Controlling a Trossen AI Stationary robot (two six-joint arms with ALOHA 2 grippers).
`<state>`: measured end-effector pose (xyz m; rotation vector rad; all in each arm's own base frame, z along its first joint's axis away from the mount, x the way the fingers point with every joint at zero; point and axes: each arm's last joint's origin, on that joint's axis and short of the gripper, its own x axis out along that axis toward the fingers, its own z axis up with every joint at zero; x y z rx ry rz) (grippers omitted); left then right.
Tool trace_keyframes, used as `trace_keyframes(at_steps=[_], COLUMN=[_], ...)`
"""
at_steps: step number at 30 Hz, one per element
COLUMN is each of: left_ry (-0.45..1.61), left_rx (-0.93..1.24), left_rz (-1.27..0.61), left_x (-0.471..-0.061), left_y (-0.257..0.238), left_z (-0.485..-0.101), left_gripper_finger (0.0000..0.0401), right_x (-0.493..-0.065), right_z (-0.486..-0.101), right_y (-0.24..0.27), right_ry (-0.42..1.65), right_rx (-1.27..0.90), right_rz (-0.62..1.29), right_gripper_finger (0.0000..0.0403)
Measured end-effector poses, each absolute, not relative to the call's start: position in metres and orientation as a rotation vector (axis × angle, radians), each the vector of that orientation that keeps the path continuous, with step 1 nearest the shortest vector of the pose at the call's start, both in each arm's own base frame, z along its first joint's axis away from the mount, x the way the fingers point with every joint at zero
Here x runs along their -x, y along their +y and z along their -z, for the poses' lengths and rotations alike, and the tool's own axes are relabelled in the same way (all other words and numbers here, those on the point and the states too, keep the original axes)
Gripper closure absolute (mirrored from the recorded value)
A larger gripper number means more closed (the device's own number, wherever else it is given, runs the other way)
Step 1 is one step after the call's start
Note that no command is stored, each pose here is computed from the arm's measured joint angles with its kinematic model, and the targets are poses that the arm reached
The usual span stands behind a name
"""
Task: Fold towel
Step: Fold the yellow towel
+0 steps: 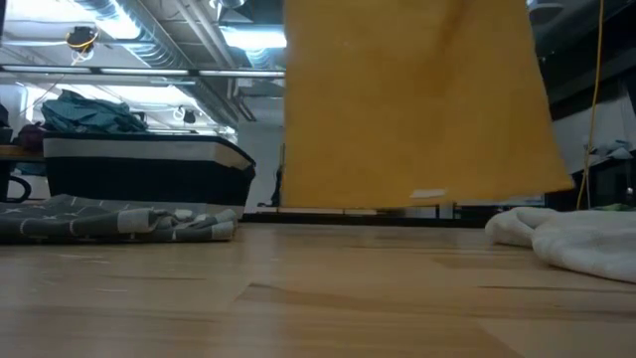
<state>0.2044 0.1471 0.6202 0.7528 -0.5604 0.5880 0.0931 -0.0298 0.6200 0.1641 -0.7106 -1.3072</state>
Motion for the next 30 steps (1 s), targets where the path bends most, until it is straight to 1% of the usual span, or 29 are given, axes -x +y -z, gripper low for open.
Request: trace_keyframes(at_steps=[4, 10, 15, 18, 23, 30], left_ry=[-0.573, -0.552, -0.568, -0.565, -0.574, -0.570], left_rx=[-0.762, -0.764, -0.783, -0.773, -0.734, -0.690], left_rz=[-0.612, -0.639, -0.670, -0.675, -0.671, -0.629], left_x=[-0.212, -0.229, -0.228, -0.225, -0.221, -0.220], left_y=[0.160, 0.185, 0.197, 0.202, 0.207, 0.208], left_z=[-0.624, -0.620, -0.619, -0.619, -0.619, -0.617], left_gripper_finger=[0.0401, 0.0401, 0.0401, 0.0401, 0.0401, 0.0401], right_x=[-0.097, -0.108, -0.107, -0.109, -0.115, -0.127], right_z=[-0.628, -0.629, -0.628, -0.626, -0.622, -0.610], right_y=[-0.030, -0.041, -0.053, -0.058, -0.068, -0.083], right_ry=[-0.680, -0.644, -0.640, -0.614, -0.599, -0.583], right_rx=[-0.128, -0.049, -0.008, 0.011, 0.027, 0.003], right_rz=[1.307, 1.412, 1.511, 1.539, 1.522, 1.407], right_gripper_finger=[0.0400, 0.0400, 0.0400, 0.0400, 0.0400, 0.0400])
